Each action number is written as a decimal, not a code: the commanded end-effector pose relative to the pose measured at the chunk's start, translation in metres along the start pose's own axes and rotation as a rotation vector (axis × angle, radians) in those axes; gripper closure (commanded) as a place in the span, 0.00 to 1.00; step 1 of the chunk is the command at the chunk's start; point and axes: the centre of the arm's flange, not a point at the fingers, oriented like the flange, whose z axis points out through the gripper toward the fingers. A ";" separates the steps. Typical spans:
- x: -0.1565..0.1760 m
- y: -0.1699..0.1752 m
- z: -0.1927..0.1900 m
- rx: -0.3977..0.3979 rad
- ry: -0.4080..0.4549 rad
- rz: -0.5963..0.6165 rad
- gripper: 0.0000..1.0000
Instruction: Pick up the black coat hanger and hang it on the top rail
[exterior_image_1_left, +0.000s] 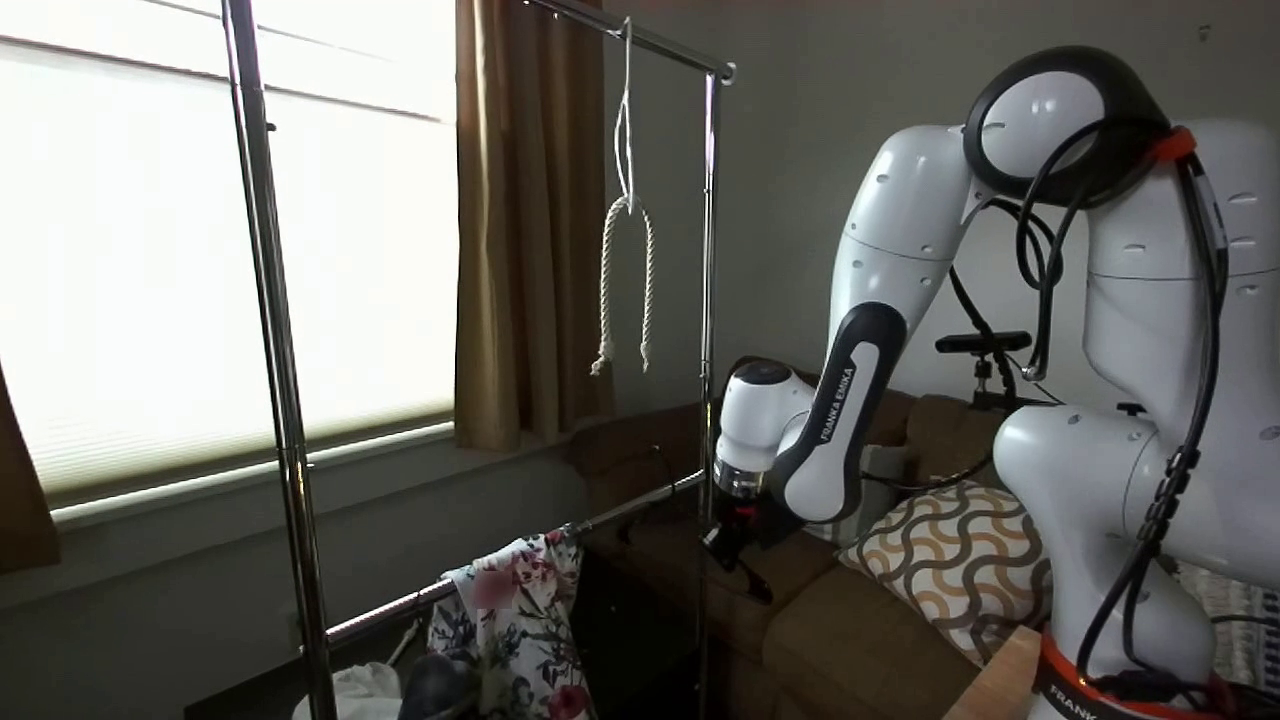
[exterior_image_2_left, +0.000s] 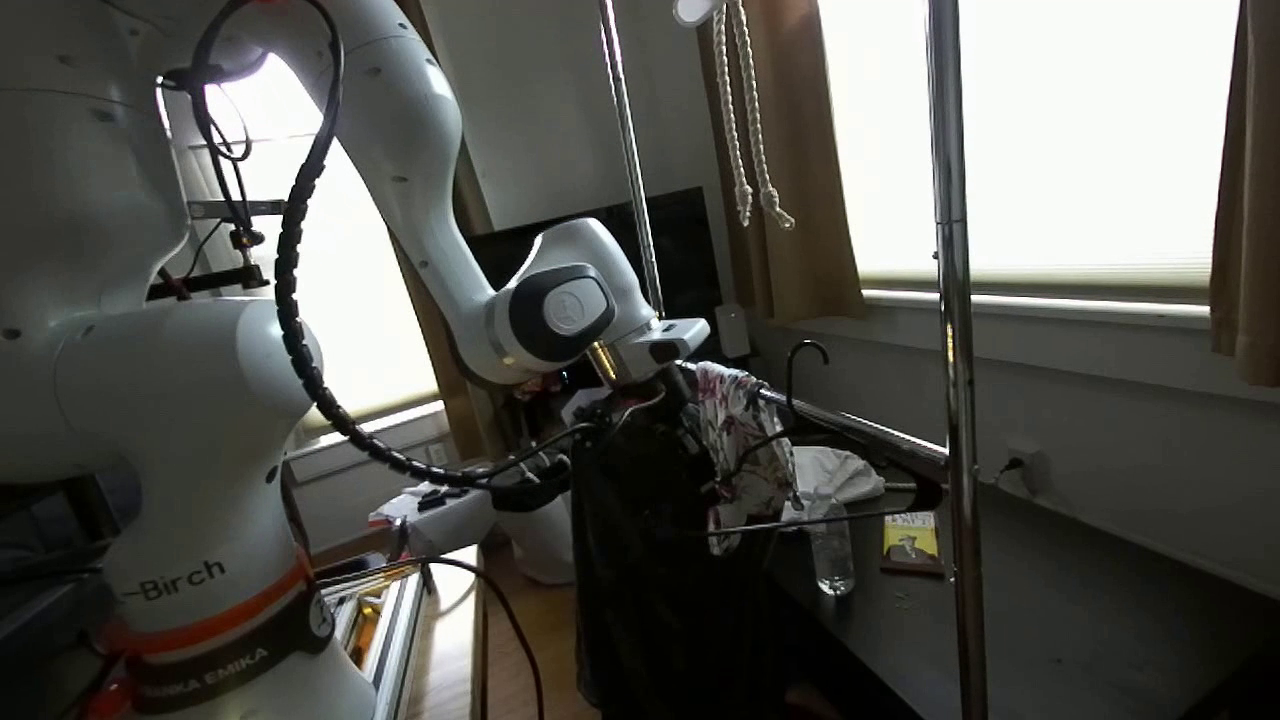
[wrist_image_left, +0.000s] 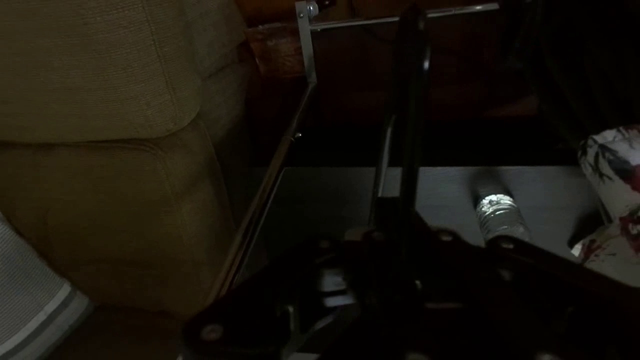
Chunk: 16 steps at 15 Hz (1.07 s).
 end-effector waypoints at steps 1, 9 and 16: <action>-0.033 0.016 -0.043 0.107 0.015 -0.082 0.99; 0.006 0.015 -0.023 0.116 0.021 -0.335 0.99; 0.000 0.074 -0.055 0.157 0.019 -0.707 0.99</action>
